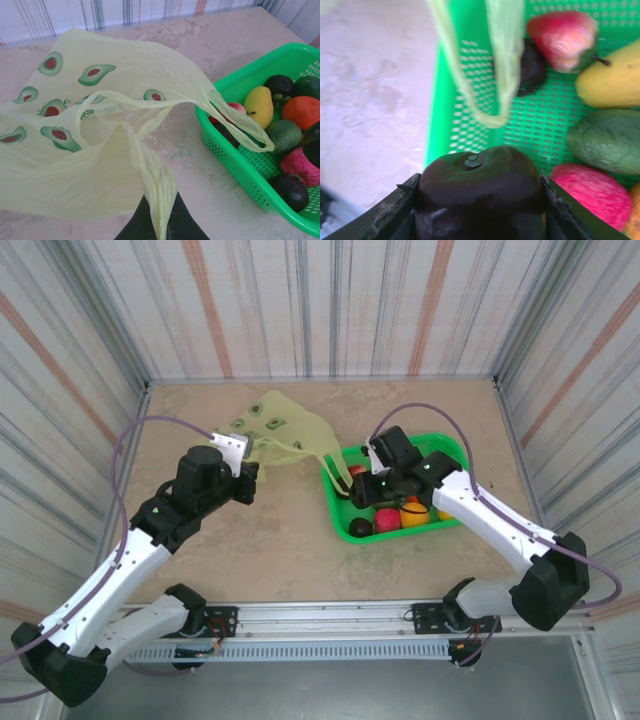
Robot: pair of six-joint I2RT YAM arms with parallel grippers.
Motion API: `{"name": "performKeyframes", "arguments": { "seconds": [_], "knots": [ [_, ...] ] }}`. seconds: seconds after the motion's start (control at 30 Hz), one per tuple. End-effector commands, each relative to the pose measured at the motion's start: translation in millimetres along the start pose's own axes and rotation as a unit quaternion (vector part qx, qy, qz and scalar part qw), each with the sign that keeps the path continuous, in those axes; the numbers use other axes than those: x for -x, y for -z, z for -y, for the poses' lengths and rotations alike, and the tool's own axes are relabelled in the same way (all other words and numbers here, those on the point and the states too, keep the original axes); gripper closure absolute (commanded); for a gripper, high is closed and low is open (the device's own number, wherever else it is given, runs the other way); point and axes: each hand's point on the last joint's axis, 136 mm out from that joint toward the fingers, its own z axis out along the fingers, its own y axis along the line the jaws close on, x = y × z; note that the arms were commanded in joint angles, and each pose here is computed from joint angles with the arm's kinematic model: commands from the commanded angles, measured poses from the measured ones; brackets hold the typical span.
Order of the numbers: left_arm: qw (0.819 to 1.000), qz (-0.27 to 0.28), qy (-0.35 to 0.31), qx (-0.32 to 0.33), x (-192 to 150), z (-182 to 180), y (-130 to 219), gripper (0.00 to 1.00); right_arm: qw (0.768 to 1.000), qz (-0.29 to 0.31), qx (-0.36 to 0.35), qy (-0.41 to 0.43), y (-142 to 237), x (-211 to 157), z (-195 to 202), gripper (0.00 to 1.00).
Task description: Place the fake fruits into the plastic bag and tie a complex knot
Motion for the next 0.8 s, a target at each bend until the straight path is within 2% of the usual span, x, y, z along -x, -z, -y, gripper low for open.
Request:
{"name": "performKeyframes", "arguments": {
  "seconds": [0.0,0.17,0.3,0.43,0.6,0.77],
  "knots": [
    [1.000,0.009,-0.006,-0.022,3.7,6.8,2.9,1.00,0.997,0.028,0.067,0.034,26.9,16.4,-37.4,0.50],
    [0.999,0.017,-0.005,-0.040,-0.1,11.9,9.3,1.00,0.989,0.057,0.136,0.021,16.7,60.1,-75.4,0.50],
    [0.999,0.013,-0.004,-0.035,-7.5,9.3,7.6,1.00,0.978,0.064,0.198,0.020,-9.3,99.9,-114.1,0.51],
    [0.999,0.007,-0.004,-0.034,-10.4,8.7,2.7,1.00,0.973,0.051,0.223,0.018,-44.2,126.1,-143.7,0.52],
    [1.000,0.008,-0.004,-0.028,-9.5,6.4,2.3,1.00,0.972,0.032,0.233,0.004,-89.6,128.4,-165.0,0.53],
    [1.000,0.014,0.002,-0.026,-4.6,3.7,3.6,1.00,0.973,0.040,0.227,-0.013,-112.9,122.1,-172.6,0.53]
  ]
}}
